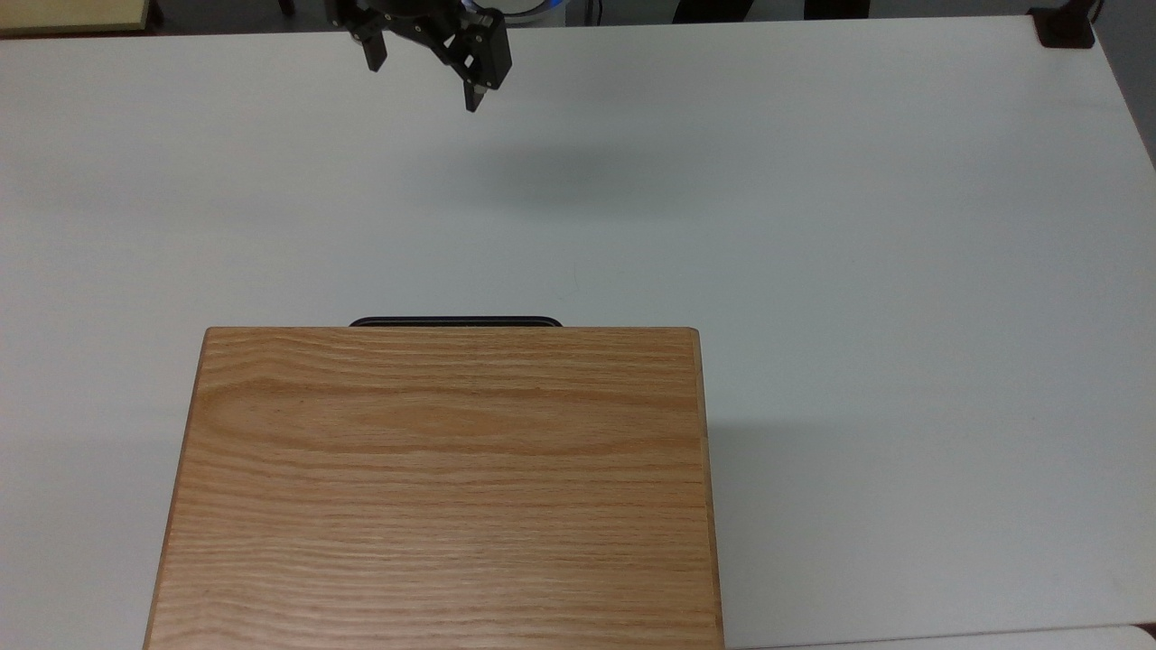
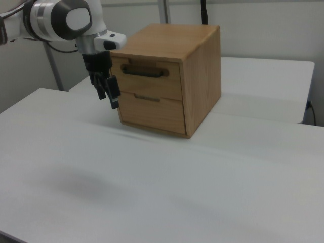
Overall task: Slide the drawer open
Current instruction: 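Move the gripper down toward the black handle of the upper drawer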
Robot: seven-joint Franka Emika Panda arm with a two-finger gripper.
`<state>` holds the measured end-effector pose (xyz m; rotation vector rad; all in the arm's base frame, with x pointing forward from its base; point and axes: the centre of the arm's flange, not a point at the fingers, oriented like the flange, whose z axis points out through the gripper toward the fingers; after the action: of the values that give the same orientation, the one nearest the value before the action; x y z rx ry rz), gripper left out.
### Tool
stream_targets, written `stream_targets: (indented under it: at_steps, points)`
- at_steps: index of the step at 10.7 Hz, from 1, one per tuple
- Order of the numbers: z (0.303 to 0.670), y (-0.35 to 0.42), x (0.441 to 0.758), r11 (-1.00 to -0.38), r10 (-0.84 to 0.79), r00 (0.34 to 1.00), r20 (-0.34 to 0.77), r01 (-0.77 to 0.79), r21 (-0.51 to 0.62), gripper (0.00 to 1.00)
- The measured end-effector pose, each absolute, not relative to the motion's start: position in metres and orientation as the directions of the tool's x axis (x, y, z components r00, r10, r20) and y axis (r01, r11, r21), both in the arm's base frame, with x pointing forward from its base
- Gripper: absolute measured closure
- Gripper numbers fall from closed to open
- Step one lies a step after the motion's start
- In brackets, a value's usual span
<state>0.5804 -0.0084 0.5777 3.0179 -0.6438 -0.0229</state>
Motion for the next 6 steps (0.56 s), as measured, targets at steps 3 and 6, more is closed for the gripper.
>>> stream_targets:
  at_steps: [3, 6]
  points:
    - [0.585, -0.003, 0.588, -0.746, -0.665, 0.746, 0.035, -0.666, 0.004, 0.00]
    - [0.588, 0.000, 0.606, -0.530, -0.848, 0.526, 0.071, -0.839, -0.123, 0.00]
